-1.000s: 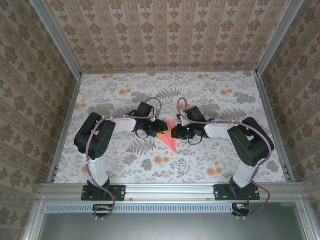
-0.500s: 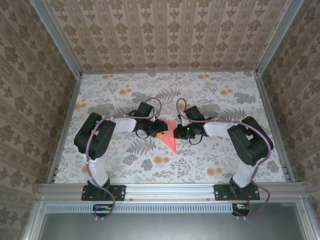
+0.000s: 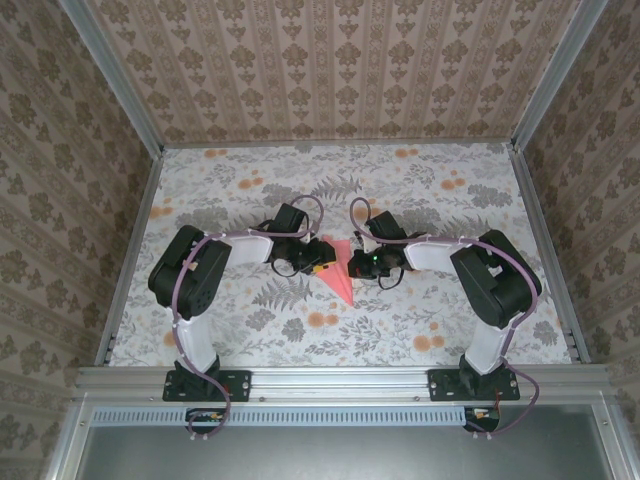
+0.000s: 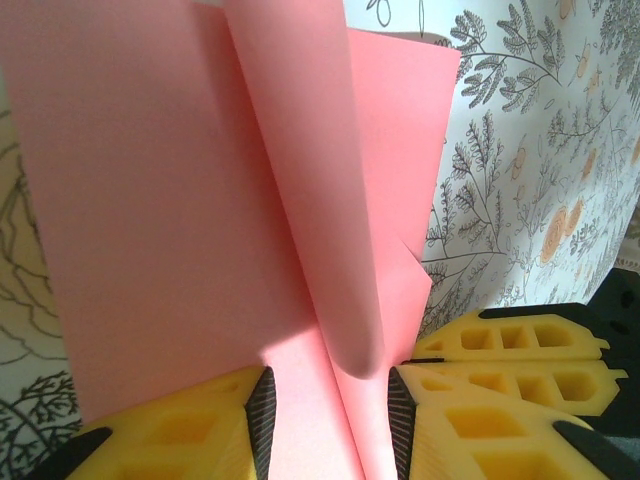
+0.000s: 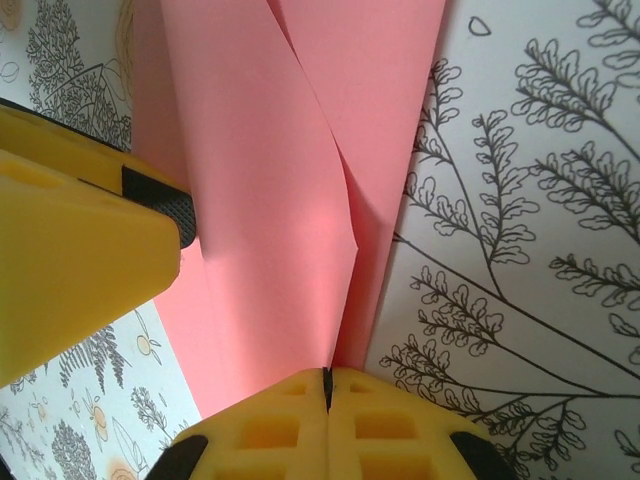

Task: Fold a paper plane with a square sheet of paper (fold left side to right side)
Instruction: Fourth fold the wing at the center of the table.

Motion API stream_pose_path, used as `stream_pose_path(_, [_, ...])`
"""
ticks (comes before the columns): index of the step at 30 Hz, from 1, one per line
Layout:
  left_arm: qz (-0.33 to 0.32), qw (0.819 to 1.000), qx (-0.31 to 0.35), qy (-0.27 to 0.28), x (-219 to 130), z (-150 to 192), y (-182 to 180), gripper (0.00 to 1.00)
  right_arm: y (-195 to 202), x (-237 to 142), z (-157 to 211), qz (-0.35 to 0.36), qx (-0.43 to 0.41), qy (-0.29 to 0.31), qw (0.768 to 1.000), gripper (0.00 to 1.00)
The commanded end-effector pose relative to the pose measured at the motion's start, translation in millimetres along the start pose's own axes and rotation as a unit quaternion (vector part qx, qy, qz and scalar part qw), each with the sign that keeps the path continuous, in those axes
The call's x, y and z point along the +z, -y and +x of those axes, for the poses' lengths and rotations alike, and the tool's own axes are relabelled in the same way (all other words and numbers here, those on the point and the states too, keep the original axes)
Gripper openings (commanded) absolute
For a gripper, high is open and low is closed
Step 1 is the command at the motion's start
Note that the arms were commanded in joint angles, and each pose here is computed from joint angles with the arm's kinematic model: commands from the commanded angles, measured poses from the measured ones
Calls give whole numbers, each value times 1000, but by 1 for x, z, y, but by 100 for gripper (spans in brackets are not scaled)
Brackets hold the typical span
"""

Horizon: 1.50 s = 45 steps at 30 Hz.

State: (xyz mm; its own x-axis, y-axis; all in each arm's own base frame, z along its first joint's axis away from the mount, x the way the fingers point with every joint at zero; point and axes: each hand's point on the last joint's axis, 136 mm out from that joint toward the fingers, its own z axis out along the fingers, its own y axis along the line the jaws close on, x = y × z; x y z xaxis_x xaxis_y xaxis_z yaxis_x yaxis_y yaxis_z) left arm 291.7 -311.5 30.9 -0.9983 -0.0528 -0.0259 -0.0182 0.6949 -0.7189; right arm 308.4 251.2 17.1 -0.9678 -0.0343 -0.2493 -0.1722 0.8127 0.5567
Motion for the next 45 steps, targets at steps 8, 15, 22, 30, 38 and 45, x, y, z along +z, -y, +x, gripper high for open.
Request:
stream_pose_path(8, [-24, 1000, -4, -7, 3, 2, -10, 38, 14, 4, 9, 51, -15, -23, 998, 2])
stream_pose_path(15, [-1, 999, 36, 15, -16, -7, 17, 37, 20, 10, 20, 65, -13, -42, 997, 2])
stream_pose_path(22, [22, 997, 68, 10, -22, -15, 43, 23, 23, 10, 25, 76, -16, -48, 996, 1])
stream_pose_path(30, [39, 997, 70, -22, 1, -18, 48, 18, 23, 11, 25, 78, -17, -50, 996, 1])
stream_pose_path(38, [19, 997, 59, -37, 16, -15, 30, 17, 25, 10, 27, 85, -19, -54, 995, 1])
stream_pose_path(45, [-18, 998, 41, -37, 24, -13, 4, 16, 28, 10, 28, 94, -21, -59, 994, 0])
